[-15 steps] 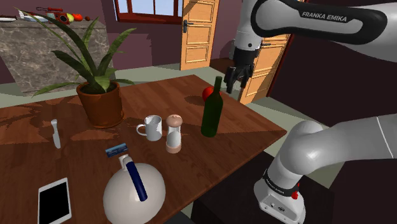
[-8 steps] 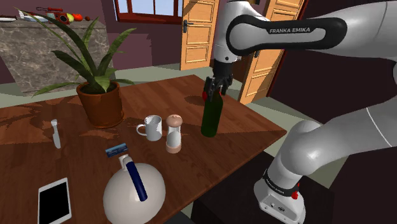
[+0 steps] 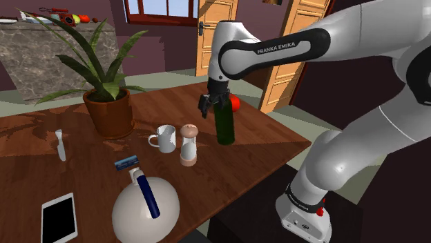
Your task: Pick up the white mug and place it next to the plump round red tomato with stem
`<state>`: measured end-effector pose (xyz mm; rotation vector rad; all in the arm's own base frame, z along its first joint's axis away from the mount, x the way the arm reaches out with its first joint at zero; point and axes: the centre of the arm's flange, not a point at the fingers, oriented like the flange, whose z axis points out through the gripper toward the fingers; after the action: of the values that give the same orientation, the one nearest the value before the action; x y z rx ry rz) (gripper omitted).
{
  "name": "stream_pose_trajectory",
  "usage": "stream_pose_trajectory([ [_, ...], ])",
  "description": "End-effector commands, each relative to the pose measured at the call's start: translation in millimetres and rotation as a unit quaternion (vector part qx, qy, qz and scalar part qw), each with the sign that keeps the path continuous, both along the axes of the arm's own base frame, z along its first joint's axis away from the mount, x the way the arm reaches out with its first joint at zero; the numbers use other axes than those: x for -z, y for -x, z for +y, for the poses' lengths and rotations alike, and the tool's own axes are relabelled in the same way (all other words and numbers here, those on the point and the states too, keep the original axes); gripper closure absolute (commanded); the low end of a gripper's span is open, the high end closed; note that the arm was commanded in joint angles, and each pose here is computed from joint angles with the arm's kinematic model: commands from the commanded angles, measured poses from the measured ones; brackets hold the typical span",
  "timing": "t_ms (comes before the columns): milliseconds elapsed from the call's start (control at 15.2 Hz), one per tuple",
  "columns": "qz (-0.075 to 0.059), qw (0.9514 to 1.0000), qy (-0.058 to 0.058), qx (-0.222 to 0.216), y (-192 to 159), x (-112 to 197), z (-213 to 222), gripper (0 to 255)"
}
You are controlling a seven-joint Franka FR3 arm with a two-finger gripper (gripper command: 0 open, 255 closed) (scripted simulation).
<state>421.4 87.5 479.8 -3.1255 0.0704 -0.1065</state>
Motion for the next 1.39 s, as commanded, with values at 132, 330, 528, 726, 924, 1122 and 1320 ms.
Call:
stream_pose_trajectory([
  [132,-0.015,0.9998,-0.002,-0.013,-36,28,26,0],
  [330,-0.025,0.9994,-0.003,-0.023,-61,48,45,0],
  [528,-0.036,0.9988,-0.004,-0.033,-87,67,65,0],
  [726,-0.046,0.998,-0.005,-0.043,-112,85,85,0],
  [924,-0.051,0.9976,-0.005,-0.047,-124,99,95,0],
  [1122,-0.051,0.9976,-0.005,-0.047,-127,114,95,0],
  [1320,-0.051,0.9976,-0.005,-0.047,-130,133,96,0],
])
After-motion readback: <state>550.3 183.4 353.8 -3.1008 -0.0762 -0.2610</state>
